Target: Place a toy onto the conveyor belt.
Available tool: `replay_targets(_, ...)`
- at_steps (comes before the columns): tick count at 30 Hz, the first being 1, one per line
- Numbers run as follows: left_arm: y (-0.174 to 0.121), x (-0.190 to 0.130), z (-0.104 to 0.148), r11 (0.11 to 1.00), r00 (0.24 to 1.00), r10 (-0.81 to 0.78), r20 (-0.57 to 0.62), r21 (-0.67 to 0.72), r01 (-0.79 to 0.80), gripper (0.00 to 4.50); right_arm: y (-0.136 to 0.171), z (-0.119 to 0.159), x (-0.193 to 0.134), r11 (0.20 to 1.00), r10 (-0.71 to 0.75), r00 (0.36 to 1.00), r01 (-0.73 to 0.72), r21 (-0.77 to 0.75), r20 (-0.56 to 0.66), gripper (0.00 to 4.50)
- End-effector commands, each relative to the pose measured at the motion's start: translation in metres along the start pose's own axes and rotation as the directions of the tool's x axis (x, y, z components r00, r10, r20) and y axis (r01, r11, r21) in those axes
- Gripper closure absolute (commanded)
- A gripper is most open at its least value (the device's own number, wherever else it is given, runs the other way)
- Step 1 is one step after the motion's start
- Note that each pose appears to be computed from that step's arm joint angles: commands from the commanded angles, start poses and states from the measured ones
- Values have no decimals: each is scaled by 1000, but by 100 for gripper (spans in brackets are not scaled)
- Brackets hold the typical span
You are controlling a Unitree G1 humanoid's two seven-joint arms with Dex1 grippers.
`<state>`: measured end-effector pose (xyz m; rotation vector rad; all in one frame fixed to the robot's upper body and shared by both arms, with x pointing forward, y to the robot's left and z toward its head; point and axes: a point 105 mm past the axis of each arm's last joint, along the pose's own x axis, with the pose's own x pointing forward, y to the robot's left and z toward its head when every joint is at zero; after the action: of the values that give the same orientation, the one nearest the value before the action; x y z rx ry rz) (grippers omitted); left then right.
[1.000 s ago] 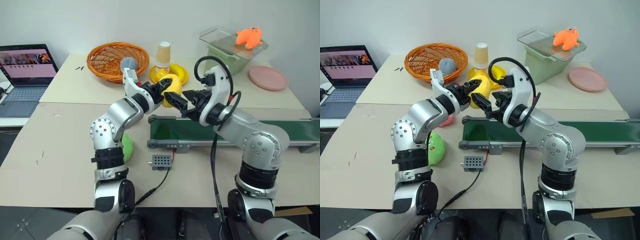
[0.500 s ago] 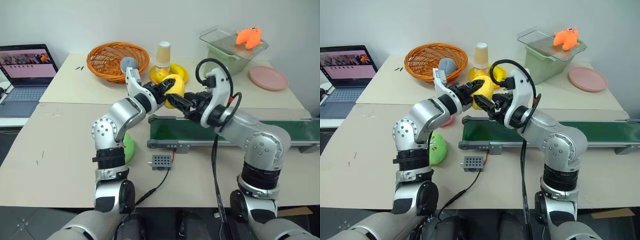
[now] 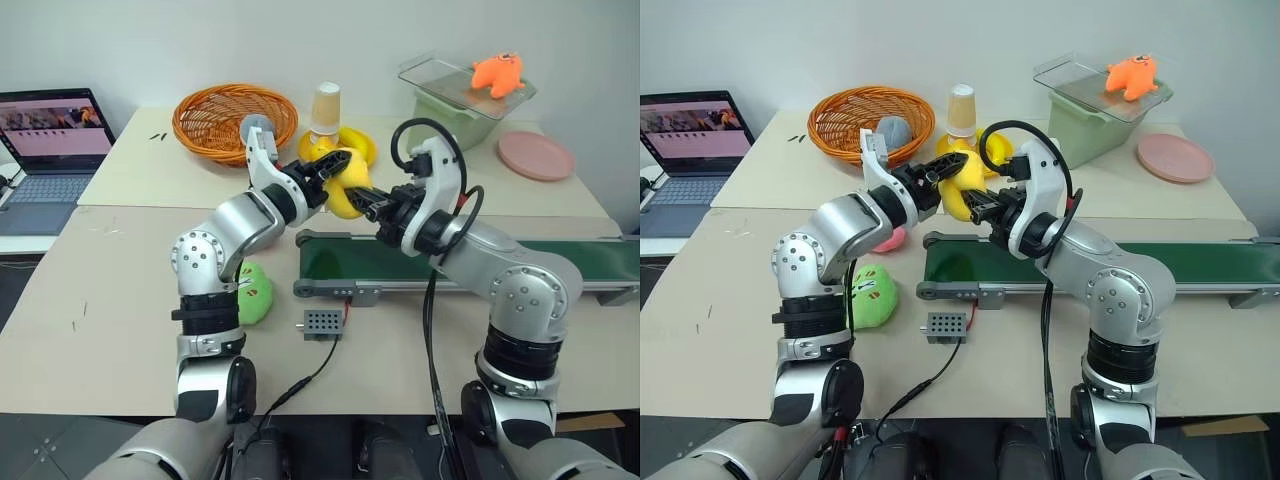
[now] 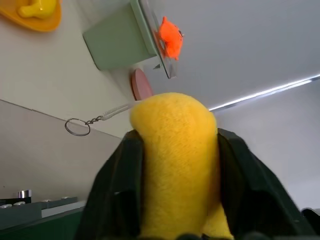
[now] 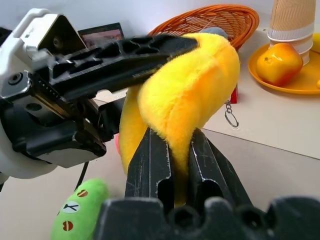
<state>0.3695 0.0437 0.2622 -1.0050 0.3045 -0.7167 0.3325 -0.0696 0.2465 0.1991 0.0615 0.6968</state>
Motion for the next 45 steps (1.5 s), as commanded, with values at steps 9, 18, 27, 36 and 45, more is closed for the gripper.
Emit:
replay_targets(9,-64,-39,56,959,982,-189,3,217,184,158,-11,14,-18,984,-52,999,51,-172,-1,450)
replay_targets(18,-47,-88,20,780,910,-63,-409,549,300,158,-11,37,-40,616,-39,995,-50,-786,-93,450)
replay_targets(27,-49,-105,-9,672,788,-77,-611,552,494,158,0,14,-40,55,84,956,-285,-957,-280,450)
replay_targets(36,-39,-125,-11,611,736,20,-676,591,526,158,-24,-26,-46,-196,85,904,-397,-897,-419,450)
replay_targets(45,-6,-140,-11,500,711,198,-675,693,519,158,-45,-33,-35,-250,66,930,-335,-908,-361,450)
